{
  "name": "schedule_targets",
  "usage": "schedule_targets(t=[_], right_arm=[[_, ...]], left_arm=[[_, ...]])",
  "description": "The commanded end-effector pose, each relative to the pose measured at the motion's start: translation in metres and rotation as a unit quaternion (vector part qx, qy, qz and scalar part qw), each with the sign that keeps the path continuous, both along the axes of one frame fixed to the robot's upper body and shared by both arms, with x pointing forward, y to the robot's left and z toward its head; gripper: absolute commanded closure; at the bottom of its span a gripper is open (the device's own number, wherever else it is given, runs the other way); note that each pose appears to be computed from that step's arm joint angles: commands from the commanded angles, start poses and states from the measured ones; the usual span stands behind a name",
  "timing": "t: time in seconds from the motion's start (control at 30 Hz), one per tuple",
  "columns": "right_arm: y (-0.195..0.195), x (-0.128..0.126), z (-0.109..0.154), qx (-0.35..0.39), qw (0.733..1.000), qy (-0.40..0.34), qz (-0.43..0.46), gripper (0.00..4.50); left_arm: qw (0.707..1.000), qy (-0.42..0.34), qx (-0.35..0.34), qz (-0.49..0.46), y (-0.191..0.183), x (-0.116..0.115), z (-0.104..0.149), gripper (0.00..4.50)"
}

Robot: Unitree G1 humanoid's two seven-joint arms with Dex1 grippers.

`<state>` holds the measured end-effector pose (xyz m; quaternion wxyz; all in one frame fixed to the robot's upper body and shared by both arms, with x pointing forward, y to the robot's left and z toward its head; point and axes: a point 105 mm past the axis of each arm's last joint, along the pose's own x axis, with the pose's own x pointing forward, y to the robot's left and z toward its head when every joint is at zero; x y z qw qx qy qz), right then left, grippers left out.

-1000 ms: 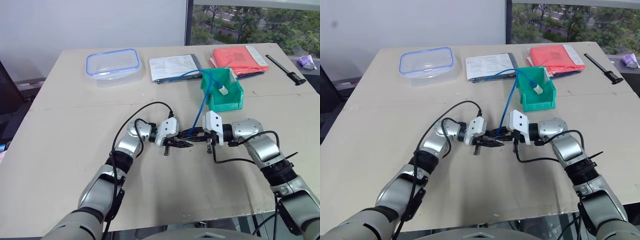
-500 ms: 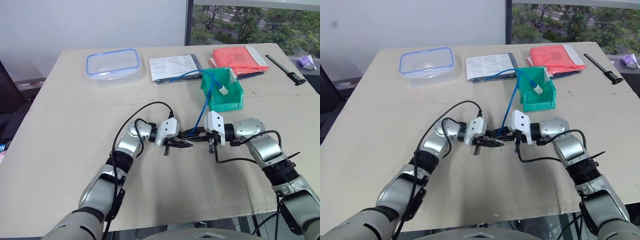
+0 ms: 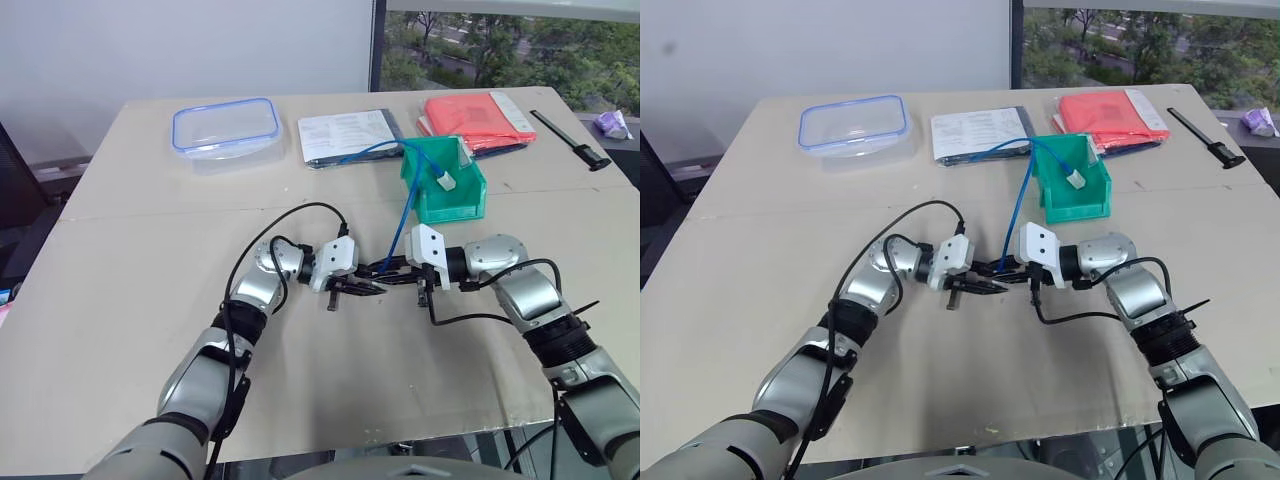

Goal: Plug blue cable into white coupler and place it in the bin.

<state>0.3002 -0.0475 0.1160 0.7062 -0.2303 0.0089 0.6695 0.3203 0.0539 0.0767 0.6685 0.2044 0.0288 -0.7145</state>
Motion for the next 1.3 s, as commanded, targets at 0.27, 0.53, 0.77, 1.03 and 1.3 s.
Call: schedule_targets(t=[0.27,0.53,0.77,1.03,1.3], right_arm=[[0.001,-0.008,-0.072,-0.038,0.995,0.088,-0.035,4.50],[0.011,0.009,0.022,0.082,0.996,0.037,-0.026,4.50],[-0.010,0.015,0.083,0.128,0.987,0.086,-0.039,4.50],[-0.091,0.091,0.114,0.096,0.971,0.084,-0.200,4.50],[-0.118,0.152,0.110,0.043,0.924,0.040,-0.378,3.69]], left_arm=[[0.999,0.031,0.024,-0.009,0.001,-0.010,-0.016,3.95],[0.999,0.034,0.030,0.024,0.007,-0.007,-0.020,1.61],[0.994,0.021,-0.034,0.102,0.012,0.003,0.031,0.89],[0.969,0.002,-0.111,0.221,-0.002,0.004,0.100,0.89],[0.939,-0.006,-0.132,0.316,-0.017,0.008,0.129,0.87]])
